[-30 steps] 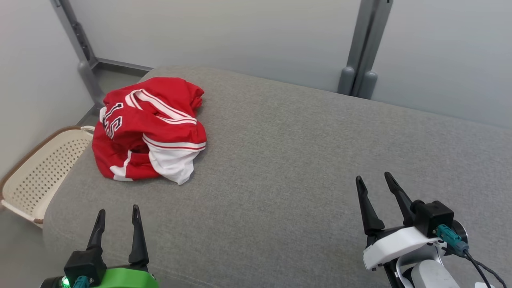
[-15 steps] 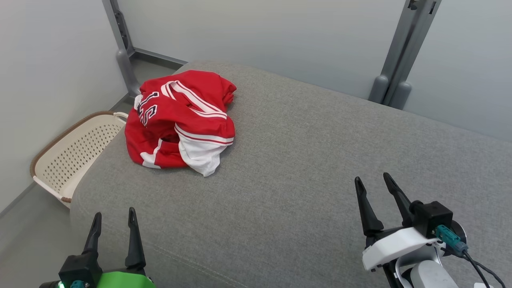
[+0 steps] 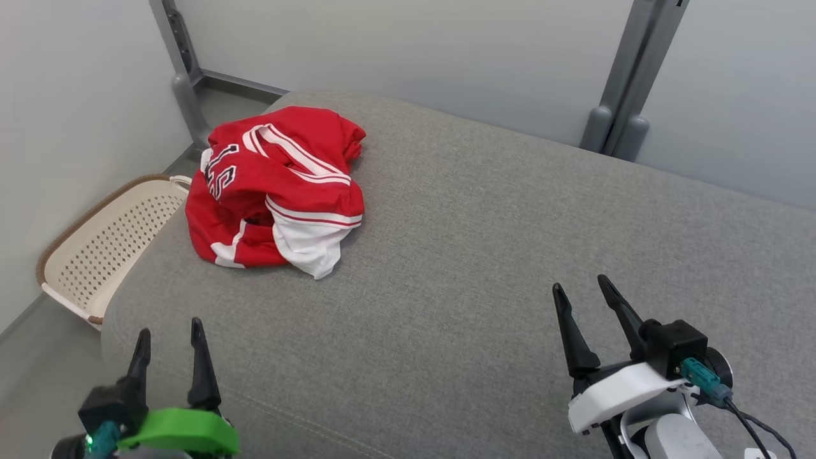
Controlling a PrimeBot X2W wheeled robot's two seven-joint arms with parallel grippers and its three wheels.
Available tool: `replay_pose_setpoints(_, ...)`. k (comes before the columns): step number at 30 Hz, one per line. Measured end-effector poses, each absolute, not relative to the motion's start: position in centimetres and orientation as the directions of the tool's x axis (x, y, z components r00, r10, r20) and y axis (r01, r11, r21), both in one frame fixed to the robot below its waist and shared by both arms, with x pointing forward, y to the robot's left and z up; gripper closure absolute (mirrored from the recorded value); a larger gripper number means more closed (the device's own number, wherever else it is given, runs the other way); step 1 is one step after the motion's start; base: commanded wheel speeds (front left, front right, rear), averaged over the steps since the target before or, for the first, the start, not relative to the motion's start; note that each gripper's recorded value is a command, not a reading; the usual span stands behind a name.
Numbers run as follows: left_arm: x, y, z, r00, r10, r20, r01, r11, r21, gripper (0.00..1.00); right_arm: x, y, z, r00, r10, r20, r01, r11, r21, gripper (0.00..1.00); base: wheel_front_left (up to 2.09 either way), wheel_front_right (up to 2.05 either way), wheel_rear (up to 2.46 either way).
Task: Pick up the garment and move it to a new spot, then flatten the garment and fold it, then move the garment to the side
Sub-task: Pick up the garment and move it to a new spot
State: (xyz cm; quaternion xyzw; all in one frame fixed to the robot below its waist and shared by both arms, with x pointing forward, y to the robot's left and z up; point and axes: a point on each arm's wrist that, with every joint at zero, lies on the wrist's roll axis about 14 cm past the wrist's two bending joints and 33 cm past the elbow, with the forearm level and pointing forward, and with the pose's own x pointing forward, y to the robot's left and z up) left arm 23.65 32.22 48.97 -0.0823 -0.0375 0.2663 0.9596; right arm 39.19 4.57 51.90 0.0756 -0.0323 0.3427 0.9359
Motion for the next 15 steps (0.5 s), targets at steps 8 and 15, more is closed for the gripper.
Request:
replay_pose_setpoints(8, 31.2, 35.2, 49.9, 0.854, 0.515, -0.071, -0.512, 0.810, -0.287, 0.00, 40.4, 4.2, 50.4, 0.772, 0.631, 0.083, -0.636, 0.764, 0.106, 0.00, 0.00, 0.00, 0.00)
replay_pose_setpoints(15, 38.0, 36.7, 50.2, 0.845, 0.486, -0.223, -0.534, 0.746, -0.398, 0.00, 41.8, 3.3, 49.9, 0.787, 0.613, 0.075, -0.617, 0.781, 0.094, 0.00, 0.00, 0.00, 0.00)
